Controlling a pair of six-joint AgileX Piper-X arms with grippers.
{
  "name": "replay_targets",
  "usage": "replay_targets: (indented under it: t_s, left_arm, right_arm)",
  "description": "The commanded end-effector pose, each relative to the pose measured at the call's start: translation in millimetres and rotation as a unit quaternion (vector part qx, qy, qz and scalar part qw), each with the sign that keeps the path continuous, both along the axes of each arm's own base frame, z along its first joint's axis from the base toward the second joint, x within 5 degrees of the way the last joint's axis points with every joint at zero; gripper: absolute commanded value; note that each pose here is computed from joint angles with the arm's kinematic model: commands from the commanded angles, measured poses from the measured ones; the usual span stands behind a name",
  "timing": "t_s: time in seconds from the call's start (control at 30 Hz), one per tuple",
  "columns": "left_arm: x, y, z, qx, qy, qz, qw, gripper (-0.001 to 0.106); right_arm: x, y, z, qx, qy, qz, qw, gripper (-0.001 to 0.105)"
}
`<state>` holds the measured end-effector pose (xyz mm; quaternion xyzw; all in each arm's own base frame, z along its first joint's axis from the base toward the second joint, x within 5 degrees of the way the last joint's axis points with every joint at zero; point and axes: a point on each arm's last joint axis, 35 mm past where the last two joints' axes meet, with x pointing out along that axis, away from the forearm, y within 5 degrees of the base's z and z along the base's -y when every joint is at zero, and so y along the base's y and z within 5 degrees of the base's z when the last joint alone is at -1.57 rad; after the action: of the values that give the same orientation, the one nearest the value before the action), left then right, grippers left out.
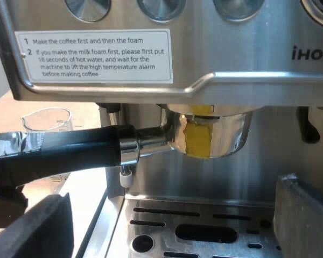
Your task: Put the handle in the coffee machine
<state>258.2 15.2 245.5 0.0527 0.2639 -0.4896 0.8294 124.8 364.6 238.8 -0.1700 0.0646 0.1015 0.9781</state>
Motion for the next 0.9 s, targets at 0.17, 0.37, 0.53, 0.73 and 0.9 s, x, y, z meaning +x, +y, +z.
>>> replay_targets:
  t_s: [0.17,0.37,0.53,0.73,0.9]
  left_arm:
    - [-0.5,-4.7,17.6,-0.067,-0.044,-0.041,0.9959,0.0]
    - [-0.3,-4.5,17.3,-0.062,-0.043,-0.038,0.9964,0.0]
    - [0.0,-4.4,17.3,-0.06,-0.045,-0.037,0.9965,0.0]
    - [-4.4,-5.4,3.7,-0.072,-0.037,-0.039,0.996,0.0]
    - [-3.0,-5.6,4.1,-0.081,-0.051,-0.045,0.9943,0.0]
  right_arm:
    - [2.0,-0.9,3.4,0.0,-0.004,-0.004,1.0,0.077]
    - [2.0,-0.9,3.4,0.0,-0.004,-0.004,1.0,0.077]
    - [2.0,-0.9,3.4,0.0,-0.004,-0.004,1.0,0.077]
    - [2.0,-0.9,3.4,0.0,-0.004,-0.004,1.0,0.077]
    - [2.0,-0.9,3.4,0.0,-0.004,-0.004,1.0,0.077]
